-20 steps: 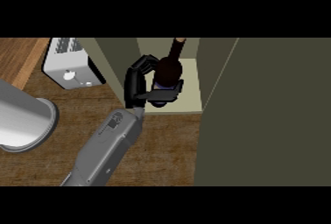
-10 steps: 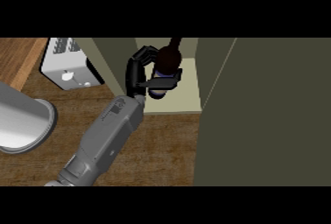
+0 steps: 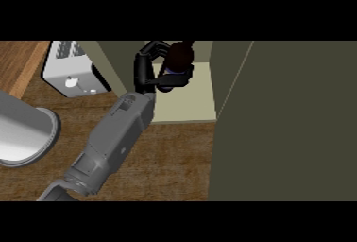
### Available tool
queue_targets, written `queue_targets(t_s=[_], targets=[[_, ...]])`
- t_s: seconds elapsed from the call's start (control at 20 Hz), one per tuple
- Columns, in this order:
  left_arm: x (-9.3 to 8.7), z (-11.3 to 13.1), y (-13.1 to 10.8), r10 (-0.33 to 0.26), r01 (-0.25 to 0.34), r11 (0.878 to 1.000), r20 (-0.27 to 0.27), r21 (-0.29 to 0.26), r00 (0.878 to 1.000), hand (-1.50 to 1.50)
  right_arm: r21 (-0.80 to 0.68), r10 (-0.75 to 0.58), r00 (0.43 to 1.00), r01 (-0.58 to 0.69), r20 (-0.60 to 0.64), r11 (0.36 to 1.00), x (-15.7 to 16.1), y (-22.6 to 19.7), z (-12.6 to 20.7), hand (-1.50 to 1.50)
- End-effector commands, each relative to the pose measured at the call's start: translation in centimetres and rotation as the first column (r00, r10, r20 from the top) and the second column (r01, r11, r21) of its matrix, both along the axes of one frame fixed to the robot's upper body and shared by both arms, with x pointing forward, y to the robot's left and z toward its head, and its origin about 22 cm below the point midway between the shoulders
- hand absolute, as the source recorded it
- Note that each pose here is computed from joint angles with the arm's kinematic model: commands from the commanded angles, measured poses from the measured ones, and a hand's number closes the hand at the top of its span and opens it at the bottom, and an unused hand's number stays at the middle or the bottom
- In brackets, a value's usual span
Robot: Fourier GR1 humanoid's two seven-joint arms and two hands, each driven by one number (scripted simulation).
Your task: Pick up the wine, place it into the cabinet and close the cabinet
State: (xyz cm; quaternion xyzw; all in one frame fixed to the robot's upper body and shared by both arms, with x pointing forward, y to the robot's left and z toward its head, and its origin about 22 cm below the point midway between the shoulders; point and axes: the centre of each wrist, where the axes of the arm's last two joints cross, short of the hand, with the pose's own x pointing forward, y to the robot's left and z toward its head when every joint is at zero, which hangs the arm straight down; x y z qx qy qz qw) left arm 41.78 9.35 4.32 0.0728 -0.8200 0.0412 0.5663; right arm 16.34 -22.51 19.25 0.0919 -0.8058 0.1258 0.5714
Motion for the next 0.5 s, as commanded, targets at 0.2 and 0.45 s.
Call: queue_targets(t_s=[0.2,0.45], targets=[[1.1,-0.1,0.2,0.036,-0.037,0.999,-0.026,-0.028,0.999,1.5,0.056,0.059,0.998,-0.061,0.032,0.997,-2.2,0.2,1.2,-1.5],[1.7,0.5,0.8,0.034,-0.047,0.987,-0.088,-0.154,0.996,1.5,0.055,0.063,0.997,-0.065,0.037,0.996,-1.3,0.1,0.5,-1.5]])
